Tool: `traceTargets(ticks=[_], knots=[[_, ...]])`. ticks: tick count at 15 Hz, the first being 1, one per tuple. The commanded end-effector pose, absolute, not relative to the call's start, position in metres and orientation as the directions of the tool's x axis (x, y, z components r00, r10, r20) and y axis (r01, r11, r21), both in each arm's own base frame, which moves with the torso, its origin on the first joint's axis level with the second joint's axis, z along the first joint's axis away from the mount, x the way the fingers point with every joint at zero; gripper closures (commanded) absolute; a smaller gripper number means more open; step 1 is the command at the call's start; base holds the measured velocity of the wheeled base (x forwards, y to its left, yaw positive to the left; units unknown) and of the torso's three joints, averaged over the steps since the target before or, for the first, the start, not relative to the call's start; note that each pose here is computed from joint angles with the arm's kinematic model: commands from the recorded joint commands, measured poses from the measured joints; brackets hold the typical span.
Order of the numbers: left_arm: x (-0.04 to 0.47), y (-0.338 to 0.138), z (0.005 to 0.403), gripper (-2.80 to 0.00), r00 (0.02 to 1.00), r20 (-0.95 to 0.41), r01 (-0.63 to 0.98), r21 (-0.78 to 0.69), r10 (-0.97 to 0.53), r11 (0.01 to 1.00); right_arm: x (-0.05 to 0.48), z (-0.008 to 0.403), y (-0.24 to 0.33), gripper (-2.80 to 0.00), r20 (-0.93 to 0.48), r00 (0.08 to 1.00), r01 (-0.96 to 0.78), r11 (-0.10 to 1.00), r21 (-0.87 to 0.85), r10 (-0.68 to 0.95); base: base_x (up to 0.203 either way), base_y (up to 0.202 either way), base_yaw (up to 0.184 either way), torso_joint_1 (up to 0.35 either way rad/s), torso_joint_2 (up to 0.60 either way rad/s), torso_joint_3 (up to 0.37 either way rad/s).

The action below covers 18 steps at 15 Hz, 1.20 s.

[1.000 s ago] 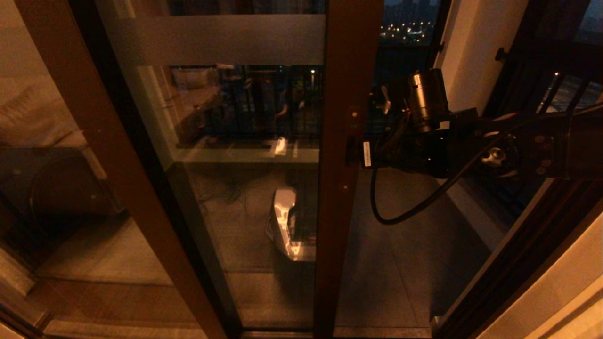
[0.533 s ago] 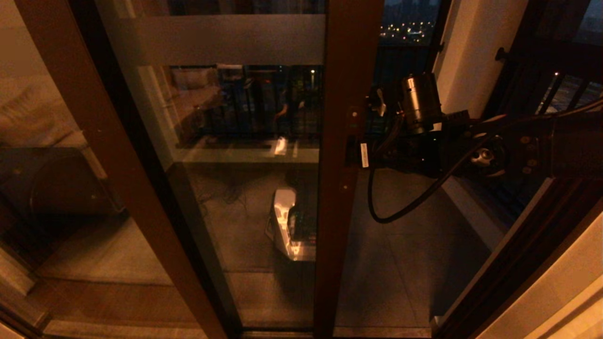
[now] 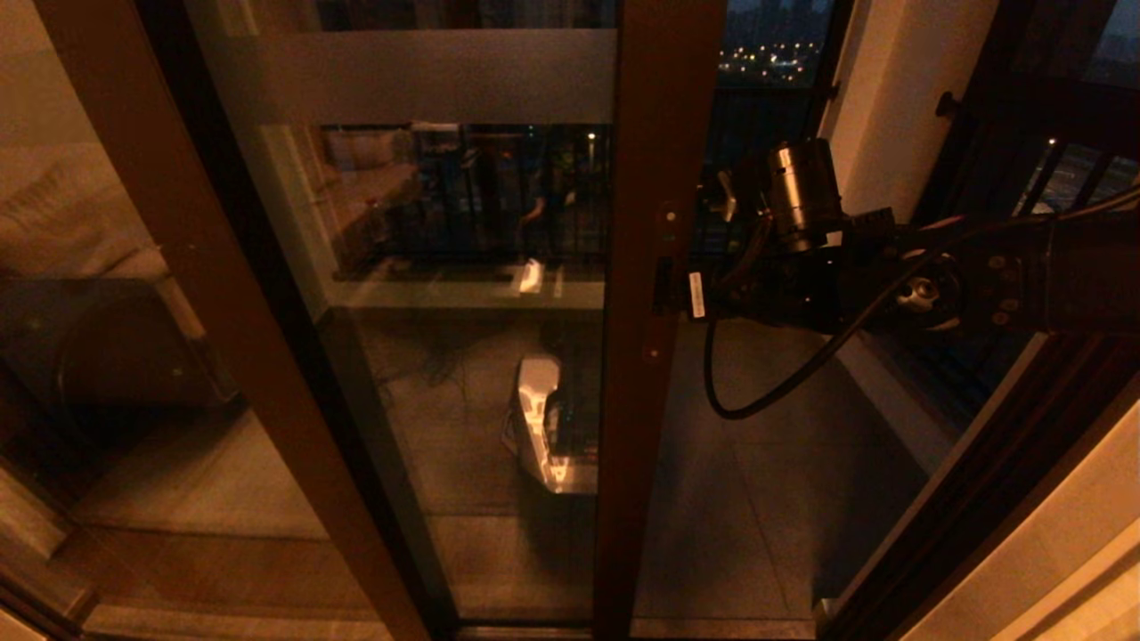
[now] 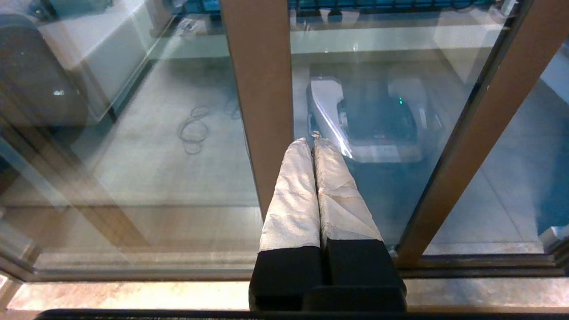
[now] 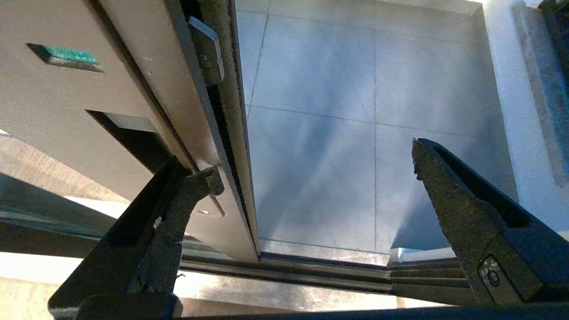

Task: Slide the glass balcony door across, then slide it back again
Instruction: Close the slid door

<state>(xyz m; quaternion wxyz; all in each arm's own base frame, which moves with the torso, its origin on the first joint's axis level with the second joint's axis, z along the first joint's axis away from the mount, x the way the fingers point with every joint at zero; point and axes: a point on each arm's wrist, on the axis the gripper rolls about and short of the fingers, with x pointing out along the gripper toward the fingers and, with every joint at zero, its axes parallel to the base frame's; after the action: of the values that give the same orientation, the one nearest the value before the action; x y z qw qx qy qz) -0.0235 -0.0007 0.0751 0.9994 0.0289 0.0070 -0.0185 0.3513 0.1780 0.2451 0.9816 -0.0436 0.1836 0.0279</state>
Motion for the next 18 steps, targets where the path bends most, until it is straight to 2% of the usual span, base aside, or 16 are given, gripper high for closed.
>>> traceTargets(ticks=[1,18], knots=[[-0.023,-0.001,0.075,0.00,0.999,-0.017,0.038,0.058,-0.037,0.998,0.352,0.247,0.174,-2.80,-0.356,0.934,-0.055,0.996,-0.075,0.025,0.000,0.000,0.000,0.000,0.00,0.000],[-0.023,-0.001,0.075,0.00,0.999,-0.015,0.038,0.058,-0.037,0.998,0.356,0.247,0.157,-2.80,-0.360,0.933,-0.019,0.995,-0.098,-0.018,0.000,0.000,0.000,0.000,0.00,0.000]])
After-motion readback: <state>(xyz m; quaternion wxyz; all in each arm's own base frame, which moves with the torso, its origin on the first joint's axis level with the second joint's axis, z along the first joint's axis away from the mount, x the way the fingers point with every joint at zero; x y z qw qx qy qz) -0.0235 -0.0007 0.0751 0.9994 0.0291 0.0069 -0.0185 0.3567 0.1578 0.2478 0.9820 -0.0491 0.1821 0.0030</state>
